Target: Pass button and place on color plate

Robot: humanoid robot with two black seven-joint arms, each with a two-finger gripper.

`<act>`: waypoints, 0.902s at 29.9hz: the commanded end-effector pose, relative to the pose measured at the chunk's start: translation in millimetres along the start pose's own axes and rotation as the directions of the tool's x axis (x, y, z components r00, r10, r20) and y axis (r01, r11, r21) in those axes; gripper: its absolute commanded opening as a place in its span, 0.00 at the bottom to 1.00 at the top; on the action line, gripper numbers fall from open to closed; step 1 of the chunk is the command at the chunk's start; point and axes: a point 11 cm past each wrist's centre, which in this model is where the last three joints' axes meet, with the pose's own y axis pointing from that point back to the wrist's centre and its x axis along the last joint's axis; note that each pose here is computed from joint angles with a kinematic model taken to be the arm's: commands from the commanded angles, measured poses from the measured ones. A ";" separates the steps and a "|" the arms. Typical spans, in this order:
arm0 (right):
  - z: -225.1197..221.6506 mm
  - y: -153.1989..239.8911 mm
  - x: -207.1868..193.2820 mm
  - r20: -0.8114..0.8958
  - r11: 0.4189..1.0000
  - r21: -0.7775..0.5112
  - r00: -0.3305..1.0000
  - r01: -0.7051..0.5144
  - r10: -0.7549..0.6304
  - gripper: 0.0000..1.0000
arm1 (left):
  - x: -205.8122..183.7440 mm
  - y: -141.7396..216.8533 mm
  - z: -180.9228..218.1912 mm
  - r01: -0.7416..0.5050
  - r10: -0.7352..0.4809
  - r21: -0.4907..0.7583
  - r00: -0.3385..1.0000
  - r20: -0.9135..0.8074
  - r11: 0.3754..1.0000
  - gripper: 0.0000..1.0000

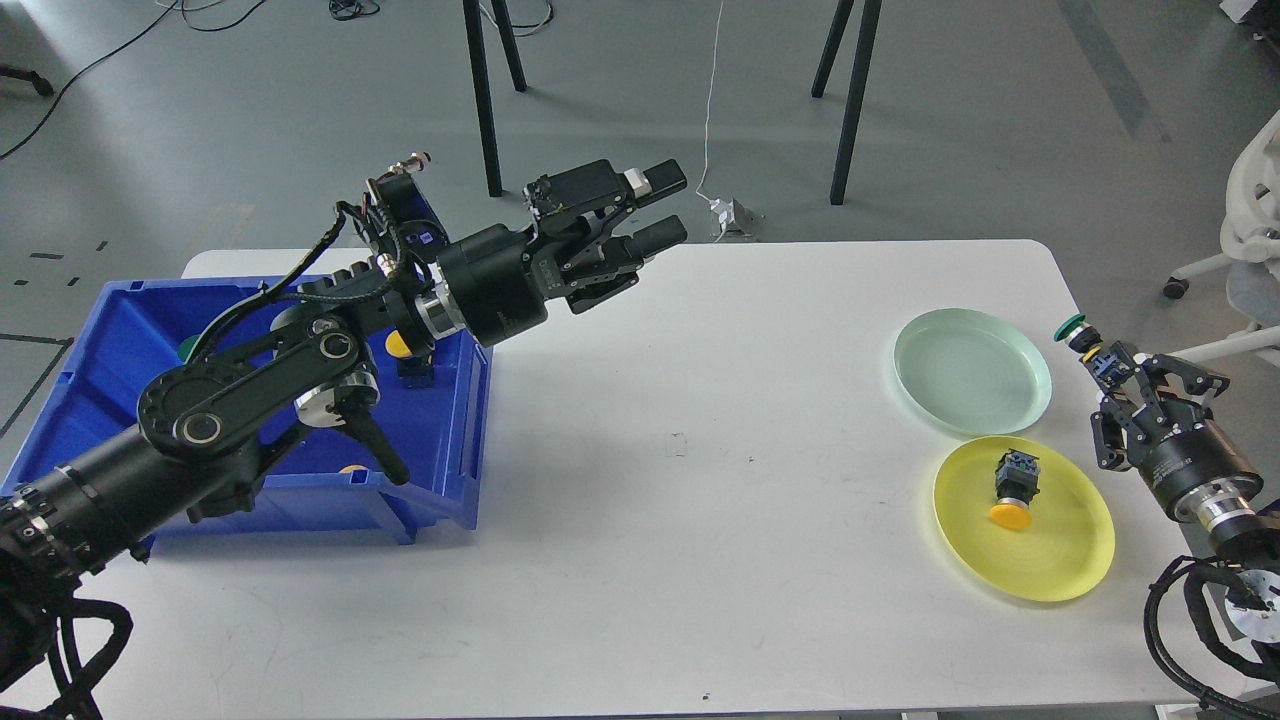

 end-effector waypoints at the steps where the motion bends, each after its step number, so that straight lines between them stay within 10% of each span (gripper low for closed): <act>1: 2.0 -12.0 -14.7 -0.017 0.999 -0.017 0.999 0.038 -0.038 0.00 | -0.4 -0.1 0.1 0.001 -0.001 -0.001 1.000 0.000 1.000 0.71; 14: 12.7 -26.5 -32.6 -0.016 0.998 -0.037 0.998 0.054 -0.054 0.04 | -0.8 0.5 -1.0 0.000 0.000 0.001 1.000 -0.003 1.000 0.71; 27: 16.6 -27.0 -31.2 -0.019 0.998 -0.047 0.999 0.040 -0.041 0.32 | -0.8 0.5 -1.0 0.000 0.000 0.001 1.000 -0.003 1.000 0.71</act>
